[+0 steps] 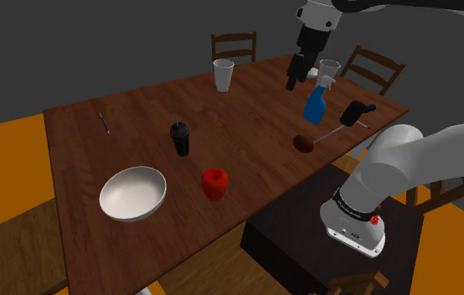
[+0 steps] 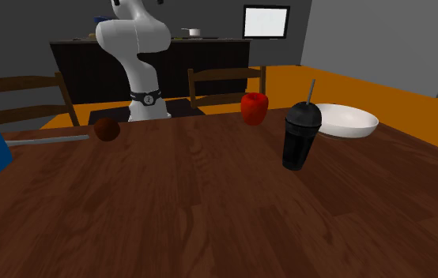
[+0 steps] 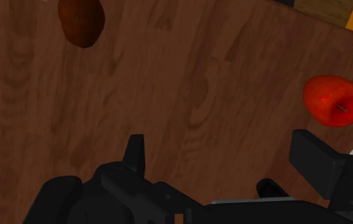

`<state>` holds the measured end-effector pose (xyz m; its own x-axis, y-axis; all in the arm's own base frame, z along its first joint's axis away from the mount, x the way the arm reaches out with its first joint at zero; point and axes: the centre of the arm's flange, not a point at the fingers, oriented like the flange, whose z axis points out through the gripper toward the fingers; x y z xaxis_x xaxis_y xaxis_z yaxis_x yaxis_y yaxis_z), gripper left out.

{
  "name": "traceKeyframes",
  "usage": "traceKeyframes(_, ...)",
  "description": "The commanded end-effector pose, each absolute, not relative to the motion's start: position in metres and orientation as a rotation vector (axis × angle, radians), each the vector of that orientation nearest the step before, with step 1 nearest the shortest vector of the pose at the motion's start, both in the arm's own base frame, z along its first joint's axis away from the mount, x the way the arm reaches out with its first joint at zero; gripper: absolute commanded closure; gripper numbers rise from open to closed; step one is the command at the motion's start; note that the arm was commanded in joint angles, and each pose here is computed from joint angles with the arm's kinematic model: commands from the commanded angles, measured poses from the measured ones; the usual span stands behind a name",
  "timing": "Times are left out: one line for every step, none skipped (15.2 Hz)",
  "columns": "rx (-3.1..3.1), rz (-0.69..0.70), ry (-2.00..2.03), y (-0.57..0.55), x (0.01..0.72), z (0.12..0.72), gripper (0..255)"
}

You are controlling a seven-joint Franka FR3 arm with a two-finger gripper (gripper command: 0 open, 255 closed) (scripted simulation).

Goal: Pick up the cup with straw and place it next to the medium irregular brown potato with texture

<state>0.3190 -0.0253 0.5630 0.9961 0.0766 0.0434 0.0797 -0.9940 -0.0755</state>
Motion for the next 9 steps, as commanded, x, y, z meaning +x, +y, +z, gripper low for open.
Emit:
traceKeyframes(-3.061, -0.062, -0.12, -0.025, 0.319, 0.563, 0)
traceKeyframes(-3.065, -0.062, -0.117, -0.016, 0.328, 0.558, 0)
traceKeyframes(-3.069, -0.062, -0.113, -0.007, 0.337, 0.554, 0)
traceKeyframes(-3.072, -0.062, -0.11, 0.001, 0.346, 0.549, 0)
traceKeyframes(-3.076, -0.062, -0.106, 0.01, 0.355, 0.544, 0)
traceKeyframes(-3.079, -0.062, -0.103, 0.019, 0.364, 0.54, 0)
traceKeyframes(-3.083, -0.062, -0.1, 0.028, 0.374, 0.535, 0)
traceKeyframes(-3.087, -0.061, -0.096, 0.037, 0.383, 0.53, 0)
traceKeyframes(-3.09, -0.061, -0.093, 0.045, 0.392, 0.525, 0)
